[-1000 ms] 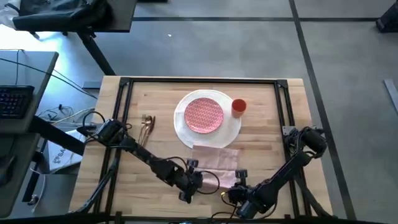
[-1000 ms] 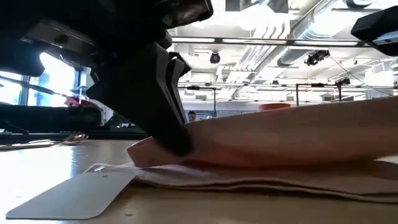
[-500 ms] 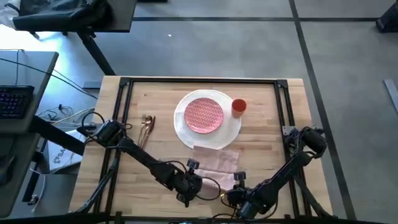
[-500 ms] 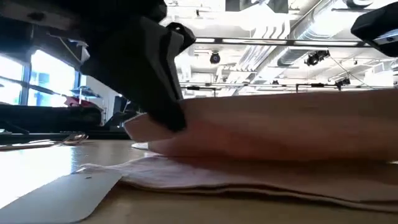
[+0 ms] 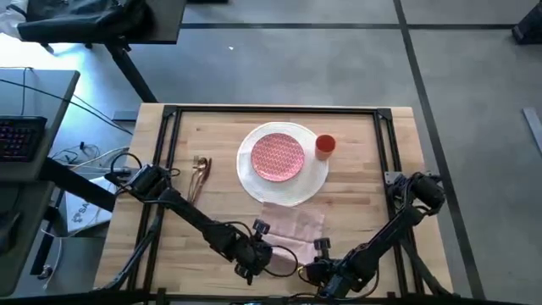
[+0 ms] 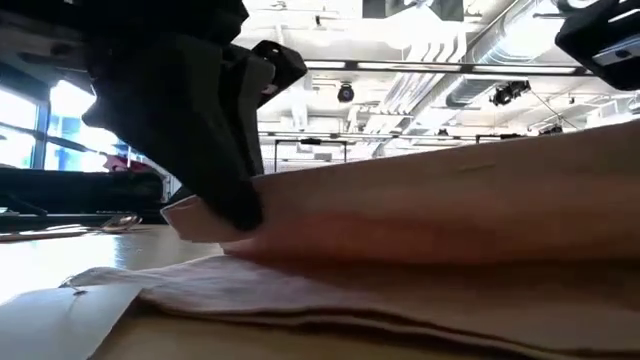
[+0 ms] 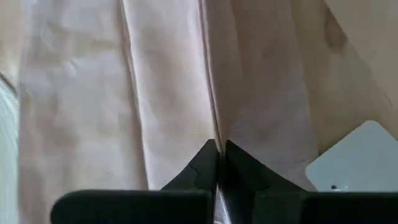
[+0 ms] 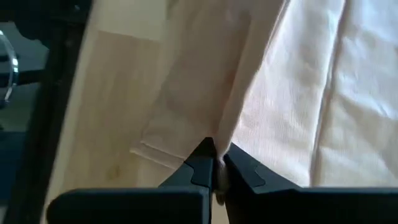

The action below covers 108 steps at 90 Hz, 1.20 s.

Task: Set table place
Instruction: Fold the napkin

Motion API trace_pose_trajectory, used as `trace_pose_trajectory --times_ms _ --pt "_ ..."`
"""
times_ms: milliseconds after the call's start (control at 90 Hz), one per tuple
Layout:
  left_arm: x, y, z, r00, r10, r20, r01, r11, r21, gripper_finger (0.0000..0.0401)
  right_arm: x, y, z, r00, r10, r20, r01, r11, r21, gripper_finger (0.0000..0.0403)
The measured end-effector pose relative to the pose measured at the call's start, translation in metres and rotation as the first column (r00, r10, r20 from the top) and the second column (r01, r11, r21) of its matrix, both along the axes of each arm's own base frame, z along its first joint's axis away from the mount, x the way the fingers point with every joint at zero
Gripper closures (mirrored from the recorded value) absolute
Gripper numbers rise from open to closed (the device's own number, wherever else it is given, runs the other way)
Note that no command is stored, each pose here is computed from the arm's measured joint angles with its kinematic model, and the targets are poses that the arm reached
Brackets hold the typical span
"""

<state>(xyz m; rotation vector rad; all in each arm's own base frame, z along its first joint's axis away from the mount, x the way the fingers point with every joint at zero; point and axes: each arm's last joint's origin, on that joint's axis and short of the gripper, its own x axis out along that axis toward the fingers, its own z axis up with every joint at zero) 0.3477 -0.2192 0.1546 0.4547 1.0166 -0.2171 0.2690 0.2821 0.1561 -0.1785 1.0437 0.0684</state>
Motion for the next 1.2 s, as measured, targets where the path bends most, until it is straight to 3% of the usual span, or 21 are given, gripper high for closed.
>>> trace_pose_trajectory --times_ms 189,467,733,822,1000,1133,1200 --pt "-0.003 0.001 -0.001 1.0 0.0 -0.027 0.0 1.0 0.022 0.0382 0.001 0.001 0.0 1.0 -0.001 0.007 0.001 1.0 0.017 0.0339" --pt "-0.005 -0.001 0.004 0.993 -0.045 -0.108 0.04 0.998 -0.043 0.0306 -0.003 0.0 0.003 0.998 -0.002 -0.067 0.007 0.997 0.076 0.0231" --pt "-0.01 0.005 0.031 0.963 0.032 -0.268 -0.027 0.999 0.024 0.0266 -0.015 -0.015 0.024 0.994 -0.106 -0.036 0.106 0.994 0.013 0.0206" --pt "-0.009 0.011 0.042 0.967 0.11 -0.23 -0.099 0.993 0.059 0.0266 -0.023 -0.027 0.027 0.985 -0.172 0.012 0.172 0.985 -0.008 0.0206" --pt "0.001 0.048 0.055 0.965 0.235 -0.116 -0.235 0.972 0.016 0.0271 -0.04 -0.07 0.018 0.913 -0.402 0.072 0.399 0.916 0.053 0.0206" --pt "0.016 0.088 0.045 0.962 0.266 -0.068 -0.273 0.951 -0.147 0.0272 -0.045 -0.096 0.002 0.848 -0.512 0.133 0.476 0.848 0.232 0.0206" --pt "0.021 0.107 0.036 0.959 0.278 -0.049 -0.282 0.946 -0.157 0.0272 -0.047 -0.107 -0.011 0.828 -0.54 0.15 0.48 0.821 0.308 0.0206"
